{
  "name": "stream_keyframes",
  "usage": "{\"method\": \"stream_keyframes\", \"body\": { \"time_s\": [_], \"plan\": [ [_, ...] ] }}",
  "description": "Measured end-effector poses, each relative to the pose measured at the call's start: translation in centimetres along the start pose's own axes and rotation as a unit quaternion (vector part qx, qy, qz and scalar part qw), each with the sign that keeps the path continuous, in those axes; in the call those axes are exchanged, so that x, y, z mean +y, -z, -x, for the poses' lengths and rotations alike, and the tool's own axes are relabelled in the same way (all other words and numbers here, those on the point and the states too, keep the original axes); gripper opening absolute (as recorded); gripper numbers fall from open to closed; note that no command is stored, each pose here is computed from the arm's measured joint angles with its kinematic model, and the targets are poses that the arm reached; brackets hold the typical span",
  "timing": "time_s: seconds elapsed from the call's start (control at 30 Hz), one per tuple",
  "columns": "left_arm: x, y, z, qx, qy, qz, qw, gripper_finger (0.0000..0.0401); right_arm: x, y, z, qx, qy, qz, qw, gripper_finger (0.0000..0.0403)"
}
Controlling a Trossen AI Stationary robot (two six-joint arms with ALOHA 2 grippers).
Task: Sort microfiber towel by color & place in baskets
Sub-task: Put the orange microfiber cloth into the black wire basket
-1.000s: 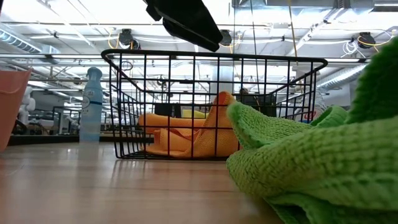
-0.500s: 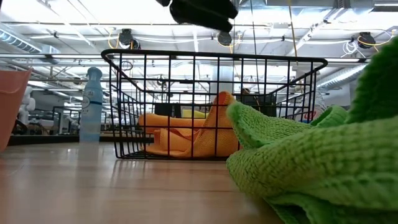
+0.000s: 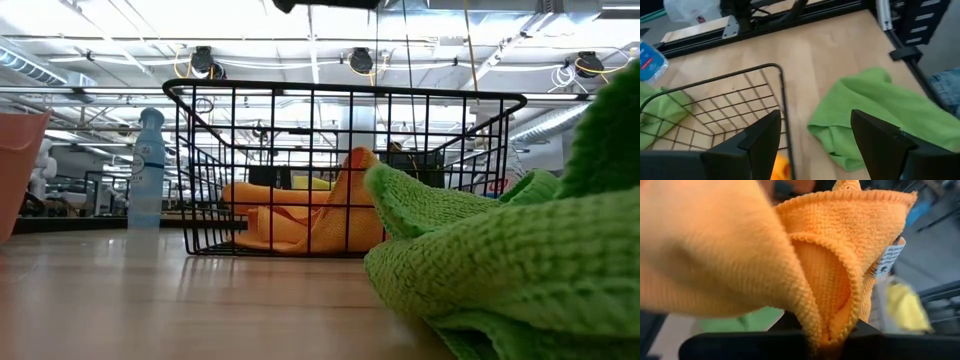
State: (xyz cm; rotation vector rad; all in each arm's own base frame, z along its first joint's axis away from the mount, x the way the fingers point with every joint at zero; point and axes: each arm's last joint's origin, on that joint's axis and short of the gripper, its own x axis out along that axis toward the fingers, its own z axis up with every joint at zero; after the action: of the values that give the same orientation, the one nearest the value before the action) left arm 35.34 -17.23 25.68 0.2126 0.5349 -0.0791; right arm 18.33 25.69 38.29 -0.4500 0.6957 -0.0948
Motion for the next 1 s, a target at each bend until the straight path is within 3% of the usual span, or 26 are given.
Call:
{"method": "stream_keyframes", "body": {
  "time_s": [0.17,0.33,0.5,0.63,0.73,0.8,1.0],
  "plan": [
    [-1.1,-0.7,0.5,-0.039,-0.014,-0.023,0.999,0.0247,-1.1,-0.9,-0.6,-0.044,0.074,-0.003,0.996,0.0011],
    [-1.4,-1.6,1.0,-0.083,-0.067,-0.035,0.994,0.0247,-0.8,-0.1,-4.0,-0.042,0.134,-0.014,0.990,0.0011],
    [-1.3,-1.3,2.1,-0.053,-0.153,-0.059,0.985,0.0247,-0.2,1.5,-6.8,-0.015,0.153,-0.002,0.988,0.0011],
    [-1.0,-0.7,3.0,-0.009,-0.191,-0.100,0.976,0.0247,0.0,1.9,-7.4,-0.012,0.157,-0.013,0.987,0.0012],
    [1.0,0.0,3.3,0.049,-0.290,-0.132,0.947,0.0247,0.1,1.5,-7.6,-0.024,0.155,-0.020,0.987,0.0012],
    [2.9,0.0,3.6,0.069,-0.321,-0.131,0.935,0.0247,0.2,1.2,-7.6,-0.031,0.150,-0.019,0.988,0.0012],
    [7.6,0.9,2.9,0.074,-0.279,-0.109,0.951,0.0247,0.2,0.5,-8.0,-0.039,0.145,-0.005,0.989,0.0012]
  ]
}}
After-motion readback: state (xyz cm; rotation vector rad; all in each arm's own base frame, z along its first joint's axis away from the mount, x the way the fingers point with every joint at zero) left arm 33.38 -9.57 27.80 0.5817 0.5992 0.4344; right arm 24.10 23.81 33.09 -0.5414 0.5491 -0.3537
